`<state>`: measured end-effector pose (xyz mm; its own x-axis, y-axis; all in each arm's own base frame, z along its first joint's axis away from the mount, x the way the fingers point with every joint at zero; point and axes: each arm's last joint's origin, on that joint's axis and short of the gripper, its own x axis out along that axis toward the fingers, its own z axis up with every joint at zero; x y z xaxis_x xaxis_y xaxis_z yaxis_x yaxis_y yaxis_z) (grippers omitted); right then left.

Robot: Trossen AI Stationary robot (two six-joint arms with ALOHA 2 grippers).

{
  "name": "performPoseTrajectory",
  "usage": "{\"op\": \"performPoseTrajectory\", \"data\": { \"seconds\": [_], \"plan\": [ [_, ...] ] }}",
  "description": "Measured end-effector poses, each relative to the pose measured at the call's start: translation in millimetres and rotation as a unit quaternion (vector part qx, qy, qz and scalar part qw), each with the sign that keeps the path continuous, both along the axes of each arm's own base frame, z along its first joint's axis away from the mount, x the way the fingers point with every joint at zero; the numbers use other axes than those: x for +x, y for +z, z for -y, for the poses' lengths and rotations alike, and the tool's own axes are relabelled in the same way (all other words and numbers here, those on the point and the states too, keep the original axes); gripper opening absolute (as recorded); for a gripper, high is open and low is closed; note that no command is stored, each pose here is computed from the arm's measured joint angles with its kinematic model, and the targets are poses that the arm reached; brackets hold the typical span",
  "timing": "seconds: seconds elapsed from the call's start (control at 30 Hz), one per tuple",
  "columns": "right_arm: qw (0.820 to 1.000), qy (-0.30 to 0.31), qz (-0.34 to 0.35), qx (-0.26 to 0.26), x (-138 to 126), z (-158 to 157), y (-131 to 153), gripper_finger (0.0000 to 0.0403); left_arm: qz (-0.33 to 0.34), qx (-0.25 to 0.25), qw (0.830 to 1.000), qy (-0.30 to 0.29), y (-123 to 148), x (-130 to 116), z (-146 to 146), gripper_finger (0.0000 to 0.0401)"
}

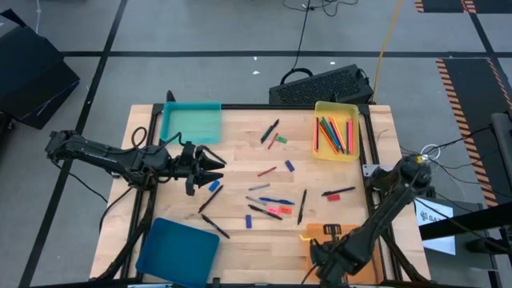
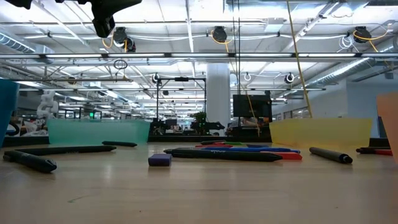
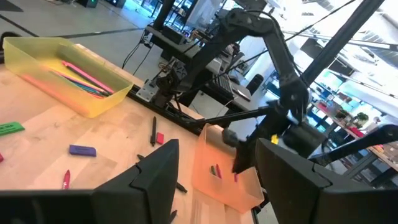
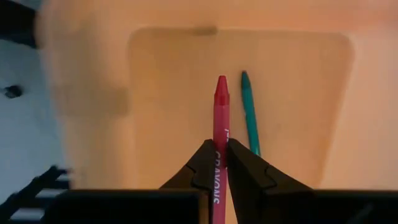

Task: Sort crayons/erasers/pens/pencils in bins
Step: Put the red crayon into the orange bin, then put the gray crayon into the orange bin

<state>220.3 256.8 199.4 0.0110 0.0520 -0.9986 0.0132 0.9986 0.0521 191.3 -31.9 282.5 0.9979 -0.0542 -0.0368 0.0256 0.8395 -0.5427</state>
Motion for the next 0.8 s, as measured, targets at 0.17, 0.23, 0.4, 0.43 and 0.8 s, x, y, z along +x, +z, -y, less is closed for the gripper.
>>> {"op": "performPoseTrajectory", "data": {
  "seconds": [0.17, 0.23, 0.4, 0.43, 0.8],
  "plan": [
    [0.999, -0.008, -0.024, -0.037, 6.4, 1.6, -25.2, 0.0045, -0.001, 0.0, 1.0, -0.008, -0.2, 0.0, 0.4, 0.0216],
    [0.998, -0.012, -0.038, -0.039, 7.6, 4.2, -29.2, 0.0069, -0.001, -0.002, 1.0, -0.023, -0.2, -0.1, 1.3, 0.0216],
    [0.999, 0.012, -0.042, -0.005, 13.6, 15.9, -11.2, 0.0133, -0.002, -0.003, 0.999, -0.039, -0.2, -0.2, 2.3, 0.0216],
    [0.999, 0.016, -0.032, 0.004, 16.9, 20.3, -2.0, 0.0142, -0.002, -0.003, 0.999, -0.039, -0.2, -0.2, 2.3, 0.0216],
    [0.983, 0.004, 0.176, -0.047, 97.9, 123.8, 75.5, 0.0155, -0.001, -0.002, 1.0, -0.018, -0.1, -0.1, 1.0, 0.0216]
  ]
}}
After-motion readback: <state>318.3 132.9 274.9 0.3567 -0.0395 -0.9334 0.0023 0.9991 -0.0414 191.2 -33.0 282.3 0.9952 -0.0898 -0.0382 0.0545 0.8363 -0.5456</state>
